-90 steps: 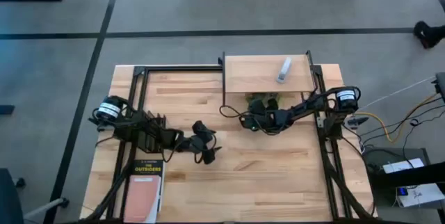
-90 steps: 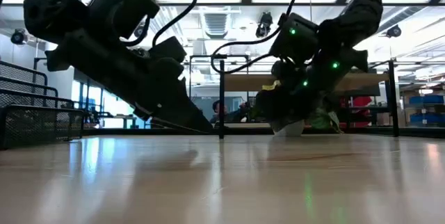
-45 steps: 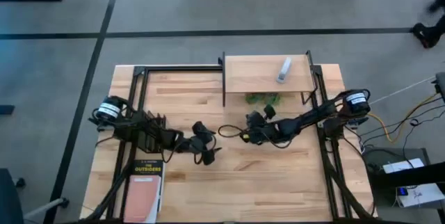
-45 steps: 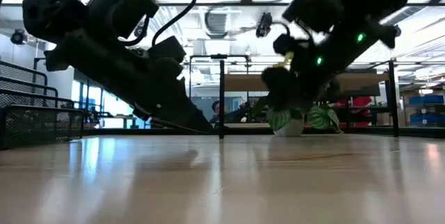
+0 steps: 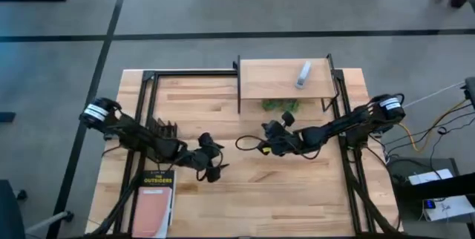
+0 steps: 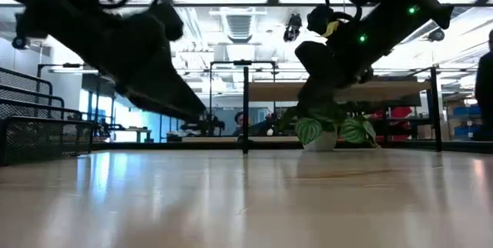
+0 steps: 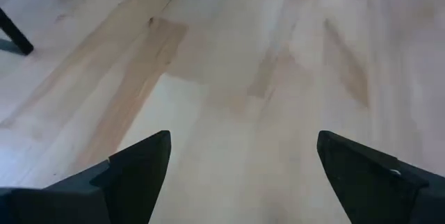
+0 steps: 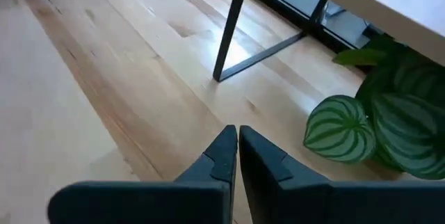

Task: Stock shelves
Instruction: Put the black desk organizer on the shelf

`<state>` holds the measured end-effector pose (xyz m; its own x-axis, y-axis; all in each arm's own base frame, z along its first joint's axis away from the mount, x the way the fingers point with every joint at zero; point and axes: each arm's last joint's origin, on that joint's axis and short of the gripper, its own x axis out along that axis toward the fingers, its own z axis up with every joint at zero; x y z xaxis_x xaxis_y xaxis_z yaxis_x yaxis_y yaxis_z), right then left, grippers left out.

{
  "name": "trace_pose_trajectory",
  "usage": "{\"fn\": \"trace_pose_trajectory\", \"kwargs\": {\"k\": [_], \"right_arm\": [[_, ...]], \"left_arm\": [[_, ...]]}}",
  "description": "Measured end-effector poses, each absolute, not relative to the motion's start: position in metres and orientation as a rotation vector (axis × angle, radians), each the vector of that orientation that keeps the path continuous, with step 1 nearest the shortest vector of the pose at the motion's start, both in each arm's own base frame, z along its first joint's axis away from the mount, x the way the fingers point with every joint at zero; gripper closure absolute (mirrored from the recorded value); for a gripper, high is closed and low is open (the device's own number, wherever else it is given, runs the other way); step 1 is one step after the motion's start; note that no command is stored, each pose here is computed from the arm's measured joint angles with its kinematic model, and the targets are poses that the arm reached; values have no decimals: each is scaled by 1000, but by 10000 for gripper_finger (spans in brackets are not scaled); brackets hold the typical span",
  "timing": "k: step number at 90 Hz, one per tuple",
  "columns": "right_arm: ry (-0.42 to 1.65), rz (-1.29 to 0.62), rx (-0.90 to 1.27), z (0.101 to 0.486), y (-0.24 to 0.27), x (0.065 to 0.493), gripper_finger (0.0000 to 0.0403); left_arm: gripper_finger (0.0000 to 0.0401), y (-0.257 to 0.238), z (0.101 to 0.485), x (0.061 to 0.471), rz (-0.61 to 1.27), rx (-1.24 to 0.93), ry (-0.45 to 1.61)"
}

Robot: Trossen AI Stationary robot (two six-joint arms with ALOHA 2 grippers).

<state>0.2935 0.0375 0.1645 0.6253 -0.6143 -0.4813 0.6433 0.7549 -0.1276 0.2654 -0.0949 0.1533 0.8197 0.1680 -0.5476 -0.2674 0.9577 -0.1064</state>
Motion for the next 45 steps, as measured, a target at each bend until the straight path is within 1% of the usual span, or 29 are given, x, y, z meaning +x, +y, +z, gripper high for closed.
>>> {"fn": "trace_pose_trajectory", "kwargs": {"k": [17,33,45], "right_arm": [[508,-732,108,165,38,294,401],[463,-718,143,168,38,297,401],[453,-713,143,169,39,298,401]], "left_arm": [[54,-92,176,246,230,-211,595],[54,-85,199,222,162,-350,667],[54,-78,214,203,171,-483,699]]}}
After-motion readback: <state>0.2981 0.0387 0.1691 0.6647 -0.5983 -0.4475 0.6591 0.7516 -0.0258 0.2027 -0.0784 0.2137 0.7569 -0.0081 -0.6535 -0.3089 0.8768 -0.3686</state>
